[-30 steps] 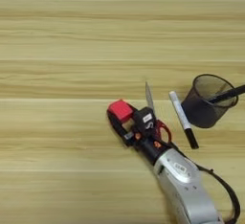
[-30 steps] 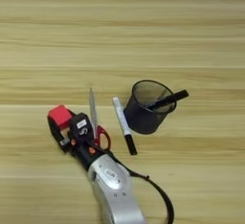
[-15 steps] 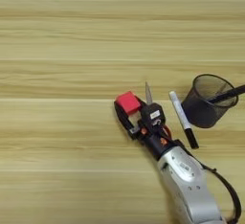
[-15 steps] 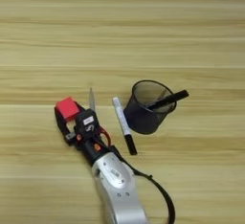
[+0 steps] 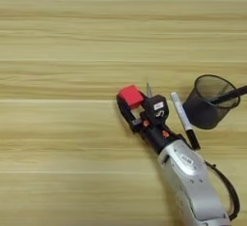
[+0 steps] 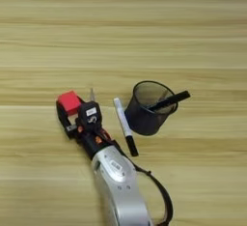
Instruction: Move the objects on the table
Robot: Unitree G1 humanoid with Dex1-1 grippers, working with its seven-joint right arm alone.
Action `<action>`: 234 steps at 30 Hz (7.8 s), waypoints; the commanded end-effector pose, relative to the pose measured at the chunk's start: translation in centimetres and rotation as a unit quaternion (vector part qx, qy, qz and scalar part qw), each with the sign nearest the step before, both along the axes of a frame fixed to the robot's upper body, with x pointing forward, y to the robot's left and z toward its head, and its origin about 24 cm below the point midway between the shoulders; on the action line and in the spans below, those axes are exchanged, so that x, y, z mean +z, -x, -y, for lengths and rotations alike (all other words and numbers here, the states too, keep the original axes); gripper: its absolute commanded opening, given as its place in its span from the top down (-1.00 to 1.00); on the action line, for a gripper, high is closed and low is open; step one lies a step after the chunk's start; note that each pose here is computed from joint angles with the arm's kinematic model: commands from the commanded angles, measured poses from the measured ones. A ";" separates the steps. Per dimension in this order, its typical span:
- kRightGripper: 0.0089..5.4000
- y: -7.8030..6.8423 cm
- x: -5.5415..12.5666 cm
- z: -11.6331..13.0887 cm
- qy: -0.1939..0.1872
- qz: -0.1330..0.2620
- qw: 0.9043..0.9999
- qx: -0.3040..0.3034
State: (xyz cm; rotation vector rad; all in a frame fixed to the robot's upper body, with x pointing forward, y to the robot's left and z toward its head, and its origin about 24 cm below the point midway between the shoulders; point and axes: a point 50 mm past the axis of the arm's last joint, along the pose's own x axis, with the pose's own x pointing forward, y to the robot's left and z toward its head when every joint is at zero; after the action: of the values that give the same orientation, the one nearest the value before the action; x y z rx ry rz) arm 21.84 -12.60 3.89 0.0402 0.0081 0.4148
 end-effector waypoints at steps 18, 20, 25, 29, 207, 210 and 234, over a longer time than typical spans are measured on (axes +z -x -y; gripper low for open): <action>0.17 -4.0 3.0 0.2 -0.022 0.039 0.999 -0.018; 0.17 -4.1 2.6 0.1 -0.020 0.033 0.999 -0.012; 0.17 -4.5 1.5 -0.1 -0.022 0.013 1.000 -0.004; 0.17 -4.7 0.9 -0.1 -0.024 0.000 1.000 -0.001; -0.98 5.9 -0.8 8.5 0.050 -0.002 0.967 -0.250; -0.98 5.9 -1.0 8.6 0.050 -0.009 0.966 -0.254; -0.98 5.7 -2.0 9.3 0.048 -0.050 0.958 -0.278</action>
State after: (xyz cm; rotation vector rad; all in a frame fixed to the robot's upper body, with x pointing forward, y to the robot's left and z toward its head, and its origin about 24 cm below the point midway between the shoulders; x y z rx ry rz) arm 15.30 -21.78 0.74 -0.0183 0.1766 -0.1512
